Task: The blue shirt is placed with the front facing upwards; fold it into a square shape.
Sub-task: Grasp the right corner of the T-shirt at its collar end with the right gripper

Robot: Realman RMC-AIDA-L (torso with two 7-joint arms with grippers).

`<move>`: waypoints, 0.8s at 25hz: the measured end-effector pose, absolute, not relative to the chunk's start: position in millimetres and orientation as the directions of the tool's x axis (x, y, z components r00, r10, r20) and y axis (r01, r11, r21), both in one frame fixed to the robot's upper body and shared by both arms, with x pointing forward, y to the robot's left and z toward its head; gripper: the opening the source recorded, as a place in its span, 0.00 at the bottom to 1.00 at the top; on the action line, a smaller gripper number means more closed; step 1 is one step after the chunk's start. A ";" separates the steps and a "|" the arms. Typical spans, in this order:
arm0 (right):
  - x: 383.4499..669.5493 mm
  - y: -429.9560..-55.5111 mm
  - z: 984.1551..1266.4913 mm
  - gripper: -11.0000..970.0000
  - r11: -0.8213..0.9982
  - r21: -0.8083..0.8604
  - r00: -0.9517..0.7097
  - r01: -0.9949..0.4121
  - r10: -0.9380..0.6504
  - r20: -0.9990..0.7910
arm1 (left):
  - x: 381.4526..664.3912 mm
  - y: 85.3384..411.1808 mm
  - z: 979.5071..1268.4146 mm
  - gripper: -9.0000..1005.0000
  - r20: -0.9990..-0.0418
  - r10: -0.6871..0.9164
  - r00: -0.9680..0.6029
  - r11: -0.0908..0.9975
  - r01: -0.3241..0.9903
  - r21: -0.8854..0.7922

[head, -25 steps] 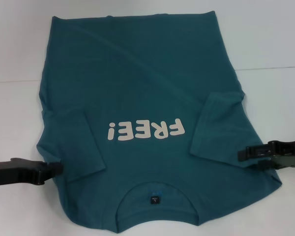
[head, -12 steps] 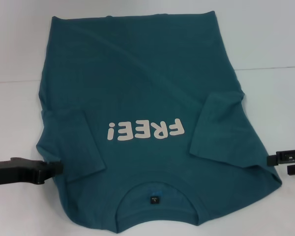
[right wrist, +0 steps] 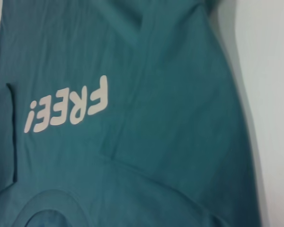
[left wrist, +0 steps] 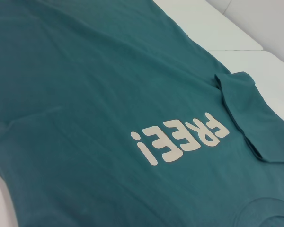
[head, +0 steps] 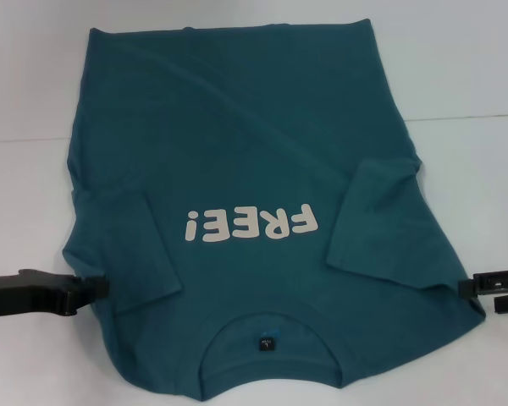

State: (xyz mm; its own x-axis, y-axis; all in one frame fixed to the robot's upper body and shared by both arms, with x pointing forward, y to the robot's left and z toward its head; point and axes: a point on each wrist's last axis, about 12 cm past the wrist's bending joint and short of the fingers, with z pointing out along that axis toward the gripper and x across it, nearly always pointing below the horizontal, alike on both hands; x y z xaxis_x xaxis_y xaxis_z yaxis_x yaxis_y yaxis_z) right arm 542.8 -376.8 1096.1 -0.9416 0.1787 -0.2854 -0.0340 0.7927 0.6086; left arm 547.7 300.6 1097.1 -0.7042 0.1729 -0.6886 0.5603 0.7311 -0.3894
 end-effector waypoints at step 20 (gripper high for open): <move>554.8 -358.2 1083.6 0.97 0.797 0.602 -0.948 -0.038 0.162 -0.274 | 548.8 299.9 1098.0 0.06 -0.691 0.175 -0.701 0.730 0.563 -0.387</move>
State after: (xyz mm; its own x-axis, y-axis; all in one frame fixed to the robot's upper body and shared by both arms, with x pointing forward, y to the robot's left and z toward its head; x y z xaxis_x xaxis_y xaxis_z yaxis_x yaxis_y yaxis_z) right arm 554.8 -358.2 1083.6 -0.9482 0.1617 -0.2735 -0.0377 0.7974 0.6023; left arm 548.8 299.9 1098.0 -0.7012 0.1747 -0.6912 0.5634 0.7298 -0.3872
